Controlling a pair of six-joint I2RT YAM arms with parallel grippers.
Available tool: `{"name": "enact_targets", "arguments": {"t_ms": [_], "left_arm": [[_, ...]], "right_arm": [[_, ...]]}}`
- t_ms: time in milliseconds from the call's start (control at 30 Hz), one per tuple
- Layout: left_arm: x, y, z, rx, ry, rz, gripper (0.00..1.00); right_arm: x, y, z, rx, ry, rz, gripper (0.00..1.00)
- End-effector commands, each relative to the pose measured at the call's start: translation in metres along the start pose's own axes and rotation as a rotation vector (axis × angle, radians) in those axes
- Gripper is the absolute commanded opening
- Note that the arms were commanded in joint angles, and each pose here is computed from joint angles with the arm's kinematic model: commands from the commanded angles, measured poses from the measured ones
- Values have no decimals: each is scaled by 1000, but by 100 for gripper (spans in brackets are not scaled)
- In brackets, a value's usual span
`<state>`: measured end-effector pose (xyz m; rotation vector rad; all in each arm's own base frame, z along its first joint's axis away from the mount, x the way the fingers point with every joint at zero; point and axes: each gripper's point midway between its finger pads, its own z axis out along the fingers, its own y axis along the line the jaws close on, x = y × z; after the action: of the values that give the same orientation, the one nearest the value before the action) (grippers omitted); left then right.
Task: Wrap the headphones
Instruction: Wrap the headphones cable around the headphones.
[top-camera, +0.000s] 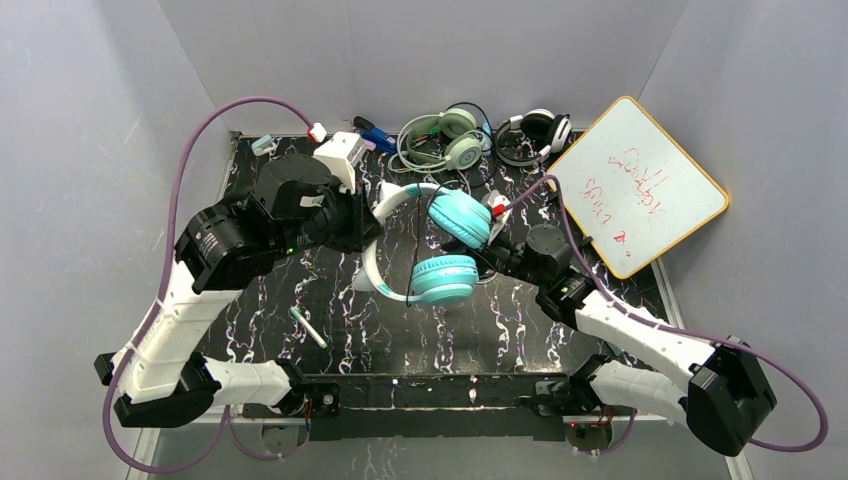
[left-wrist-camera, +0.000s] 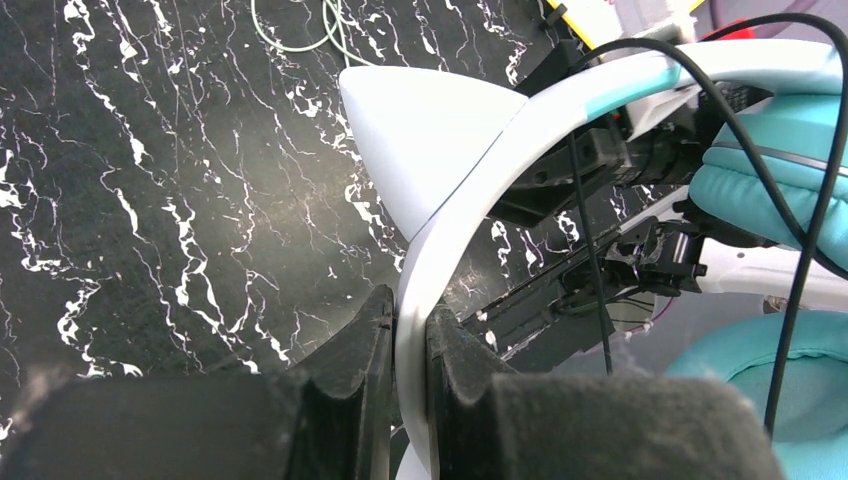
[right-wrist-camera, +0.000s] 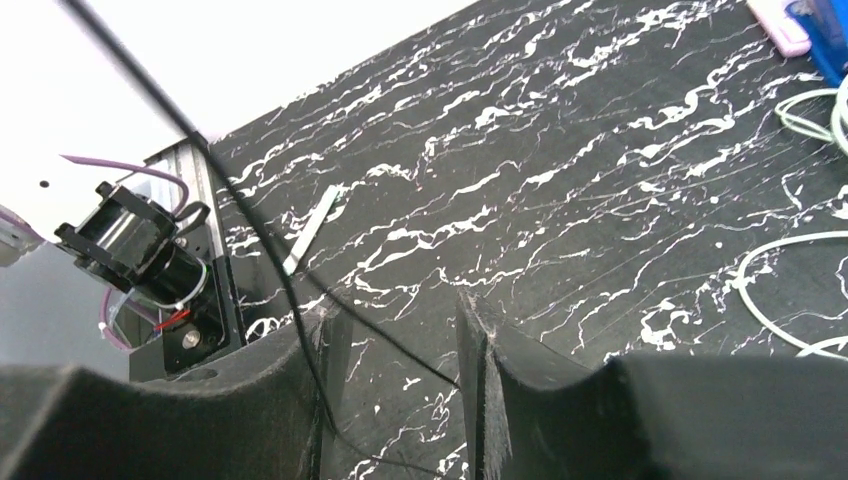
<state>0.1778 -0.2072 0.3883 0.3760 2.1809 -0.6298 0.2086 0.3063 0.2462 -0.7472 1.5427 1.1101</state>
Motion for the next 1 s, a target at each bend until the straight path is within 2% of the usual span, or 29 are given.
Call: {"name": "enact_targets", "arguments": {"t_ms": [0,400,567,667,800,900,933,967], "left_arm": [[-29,-16,-17,76,-120,-73,0],[-56,-1,-29,-22,-244,-172,0],[-63,4,-30,-53,-273,-216,0],[-66,11,-33,-88,-300,-244,0],[-67,20,-36,-125,-336,-269,0],[-65,23,-35,-131,-342,-280,0],[-65,22,-34,-128,-342,-282,0],[-64,21,-33,-124,-340,-285,0]], "right_arm": [[-9,4,6,-40,-54,-20,50],[16,24,0,-159,-1,59,45],[26,38,-2,-244,31,129,32],[31,46,-2,-285,54,178,20],[36,56,-6,-314,66,214,14],[36,60,-10,-308,63,223,15],[36,59,-11,-295,60,222,25],[36,57,-11,-280,59,216,30]]}}
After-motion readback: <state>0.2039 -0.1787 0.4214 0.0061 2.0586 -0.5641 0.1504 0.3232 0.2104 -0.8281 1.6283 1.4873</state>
